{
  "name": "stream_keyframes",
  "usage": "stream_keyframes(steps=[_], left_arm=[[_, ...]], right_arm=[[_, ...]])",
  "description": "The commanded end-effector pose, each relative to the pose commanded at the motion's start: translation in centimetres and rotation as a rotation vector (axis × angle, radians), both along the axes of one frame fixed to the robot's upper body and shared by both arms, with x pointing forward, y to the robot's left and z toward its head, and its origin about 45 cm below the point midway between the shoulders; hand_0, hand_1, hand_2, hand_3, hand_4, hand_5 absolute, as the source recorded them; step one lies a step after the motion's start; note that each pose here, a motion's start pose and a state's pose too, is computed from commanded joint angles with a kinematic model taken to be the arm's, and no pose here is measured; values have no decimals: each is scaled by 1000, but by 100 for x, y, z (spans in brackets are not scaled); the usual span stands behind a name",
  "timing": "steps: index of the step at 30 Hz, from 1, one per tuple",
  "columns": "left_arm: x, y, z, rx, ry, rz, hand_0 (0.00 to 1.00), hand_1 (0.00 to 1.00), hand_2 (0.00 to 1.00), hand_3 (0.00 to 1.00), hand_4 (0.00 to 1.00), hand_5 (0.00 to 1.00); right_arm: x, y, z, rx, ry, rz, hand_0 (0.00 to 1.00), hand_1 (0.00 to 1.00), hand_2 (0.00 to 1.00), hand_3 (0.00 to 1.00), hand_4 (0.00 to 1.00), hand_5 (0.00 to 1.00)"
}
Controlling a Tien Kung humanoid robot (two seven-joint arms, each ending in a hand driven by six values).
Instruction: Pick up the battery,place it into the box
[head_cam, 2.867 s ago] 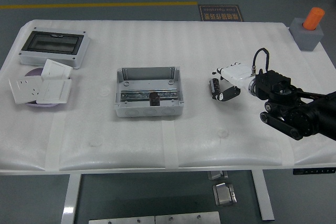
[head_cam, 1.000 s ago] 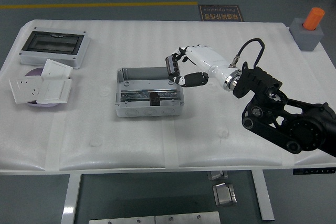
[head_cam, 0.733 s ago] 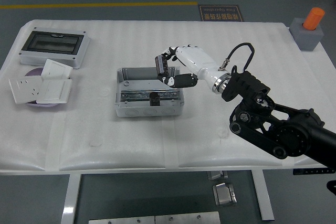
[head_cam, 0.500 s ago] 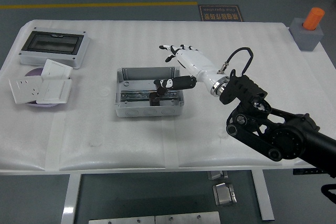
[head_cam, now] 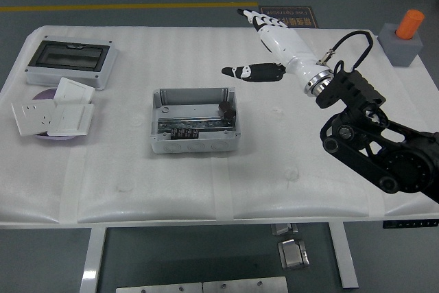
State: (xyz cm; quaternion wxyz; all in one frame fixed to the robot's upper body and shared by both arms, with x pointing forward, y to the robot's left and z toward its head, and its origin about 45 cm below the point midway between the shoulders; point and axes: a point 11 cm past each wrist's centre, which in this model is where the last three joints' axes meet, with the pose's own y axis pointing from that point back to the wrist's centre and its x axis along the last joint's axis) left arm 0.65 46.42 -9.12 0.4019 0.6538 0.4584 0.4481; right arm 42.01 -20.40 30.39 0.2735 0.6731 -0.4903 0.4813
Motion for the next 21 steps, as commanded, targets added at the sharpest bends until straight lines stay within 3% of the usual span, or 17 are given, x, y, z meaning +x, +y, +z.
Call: stream_keyframes(steps=[5, 6, 9, 16, 21], left_arm=[[-31, -15, -8, -4, 4, 5, 530, 629, 445, 540, 505, 383], [-40, -20, -10, -5, 5, 7, 530, 629, 445, 541, 505, 381], [-68, -27, -15, -7, 7, 11, 530, 629, 445, 541, 505, 381], [-145, -33, -19, -7, 21, 21, 530, 629, 445, 541, 506, 378], [-215, -70, -36, -14, 32, 27, 531, 629, 445, 541, 506, 377]], right_arm=[[3, -409, 157, 25, -50, -87, 998, 982, 998, 998, 998, 669], [16, -518, 153, 33, -52, -115, 998, 918, 976, 998, 998, 669], [58, -823, 109, 61, -46, -192, 998, 918, 976, 998, 998, 669], [54, -1203, -341, 186, 68, -268, 998, 889, 936, 998, 998, 670], [-72, -1218, -687, 353, 149, -290, 998, 870, 909, 998, 998, 663]])
